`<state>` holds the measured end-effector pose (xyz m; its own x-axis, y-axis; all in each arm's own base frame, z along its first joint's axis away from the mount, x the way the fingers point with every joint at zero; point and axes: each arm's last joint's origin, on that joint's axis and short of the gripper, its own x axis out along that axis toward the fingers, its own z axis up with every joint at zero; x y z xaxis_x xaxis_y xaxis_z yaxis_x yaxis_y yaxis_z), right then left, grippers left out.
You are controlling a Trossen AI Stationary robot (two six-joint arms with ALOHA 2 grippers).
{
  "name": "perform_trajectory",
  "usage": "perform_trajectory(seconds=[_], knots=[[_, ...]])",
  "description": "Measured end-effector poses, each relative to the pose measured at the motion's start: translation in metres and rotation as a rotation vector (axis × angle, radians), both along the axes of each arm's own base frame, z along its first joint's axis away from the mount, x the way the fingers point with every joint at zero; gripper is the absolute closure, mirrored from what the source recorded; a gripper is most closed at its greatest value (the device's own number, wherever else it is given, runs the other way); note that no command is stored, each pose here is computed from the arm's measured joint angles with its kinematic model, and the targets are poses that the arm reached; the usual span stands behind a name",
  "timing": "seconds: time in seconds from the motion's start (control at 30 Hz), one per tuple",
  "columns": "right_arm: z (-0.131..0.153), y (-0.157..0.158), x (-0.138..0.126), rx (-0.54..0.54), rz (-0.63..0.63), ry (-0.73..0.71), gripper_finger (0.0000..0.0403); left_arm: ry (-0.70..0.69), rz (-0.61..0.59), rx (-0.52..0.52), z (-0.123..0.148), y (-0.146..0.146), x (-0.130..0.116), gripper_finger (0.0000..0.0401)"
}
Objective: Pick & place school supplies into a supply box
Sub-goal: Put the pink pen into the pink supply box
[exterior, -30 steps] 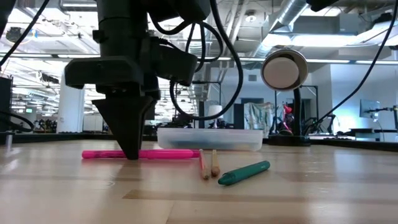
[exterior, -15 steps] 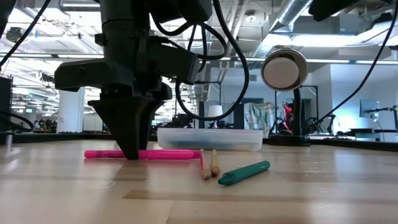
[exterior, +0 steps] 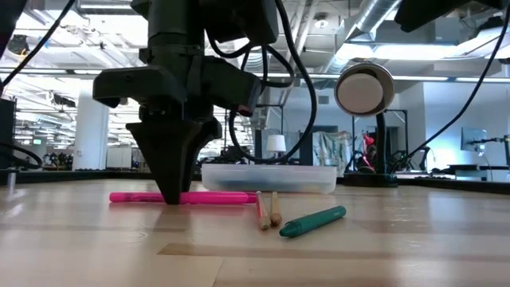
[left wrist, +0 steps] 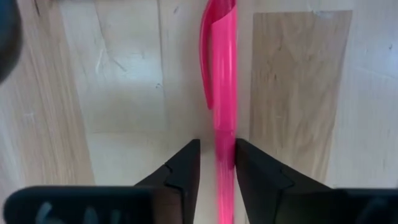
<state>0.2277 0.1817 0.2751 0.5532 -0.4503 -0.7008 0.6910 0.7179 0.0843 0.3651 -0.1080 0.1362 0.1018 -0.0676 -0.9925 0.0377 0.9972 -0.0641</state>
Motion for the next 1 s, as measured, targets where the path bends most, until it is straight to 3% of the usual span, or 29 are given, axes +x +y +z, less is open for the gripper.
perform_trajectory(seconds=[0.4, 1.0], knots=[[0.0002, 0.0011, 0.0012, 0.013, 0.000, -0.014, 0.0333, 0.017, 0.052, 0.012, 0.0000, 0.0022, -0.0011, 0.0366], [0.0005, 0.0024, 0.0026, 0.028, 0.000, -0.029, 0.0333, 0.030, 0.127, -0.001, 0.0003, 0.0020, -0.0019, 0.0365]])
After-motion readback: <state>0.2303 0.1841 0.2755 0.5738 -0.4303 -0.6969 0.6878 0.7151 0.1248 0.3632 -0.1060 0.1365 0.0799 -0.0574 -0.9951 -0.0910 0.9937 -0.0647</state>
